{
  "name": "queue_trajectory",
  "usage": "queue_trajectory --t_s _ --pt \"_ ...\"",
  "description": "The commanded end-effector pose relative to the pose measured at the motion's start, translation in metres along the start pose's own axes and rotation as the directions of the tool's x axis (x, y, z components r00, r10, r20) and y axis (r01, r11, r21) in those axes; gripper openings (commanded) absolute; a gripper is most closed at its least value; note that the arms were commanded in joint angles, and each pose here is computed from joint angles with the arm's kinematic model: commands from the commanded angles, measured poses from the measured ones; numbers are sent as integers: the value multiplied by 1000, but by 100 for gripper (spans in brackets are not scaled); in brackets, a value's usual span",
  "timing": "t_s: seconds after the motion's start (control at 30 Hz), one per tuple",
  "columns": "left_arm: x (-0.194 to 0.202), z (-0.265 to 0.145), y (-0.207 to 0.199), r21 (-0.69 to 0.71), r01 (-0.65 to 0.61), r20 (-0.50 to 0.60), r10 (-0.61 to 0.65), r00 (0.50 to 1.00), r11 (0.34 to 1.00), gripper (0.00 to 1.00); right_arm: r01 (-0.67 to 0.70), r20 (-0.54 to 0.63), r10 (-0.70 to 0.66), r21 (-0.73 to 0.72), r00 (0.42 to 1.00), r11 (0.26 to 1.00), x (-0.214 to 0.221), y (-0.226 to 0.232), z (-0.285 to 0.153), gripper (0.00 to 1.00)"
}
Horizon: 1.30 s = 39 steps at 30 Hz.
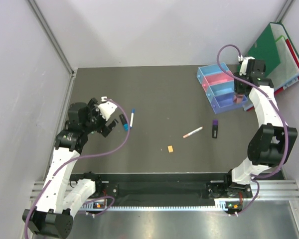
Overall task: Sort the stationery into containers
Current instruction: Place the stationery in the storage box.
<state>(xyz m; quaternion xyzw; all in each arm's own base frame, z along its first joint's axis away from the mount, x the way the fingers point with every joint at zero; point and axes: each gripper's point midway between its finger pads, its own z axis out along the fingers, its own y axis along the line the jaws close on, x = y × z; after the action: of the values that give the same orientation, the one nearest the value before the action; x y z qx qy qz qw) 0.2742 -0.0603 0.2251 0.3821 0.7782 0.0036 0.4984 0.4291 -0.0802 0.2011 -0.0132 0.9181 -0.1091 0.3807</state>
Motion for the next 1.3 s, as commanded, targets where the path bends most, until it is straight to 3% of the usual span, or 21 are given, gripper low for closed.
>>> queue_trajectory --t_s 0.0,0.73,1.27 --pt "-20 -5 6 1 -13 47 13 999 1000 99 -26 129 22 28 991 999 -27 -22 -7 0" --pt "-18 0 9 7 -6 18 6 1000 1000 99 -58 143 54 28 988 998 -30 -30 39 0" --pt "-14 4 7 19 -5 2 5 1000 1000 99 -50 83 50 5 995 999 -2 -20 75 0"
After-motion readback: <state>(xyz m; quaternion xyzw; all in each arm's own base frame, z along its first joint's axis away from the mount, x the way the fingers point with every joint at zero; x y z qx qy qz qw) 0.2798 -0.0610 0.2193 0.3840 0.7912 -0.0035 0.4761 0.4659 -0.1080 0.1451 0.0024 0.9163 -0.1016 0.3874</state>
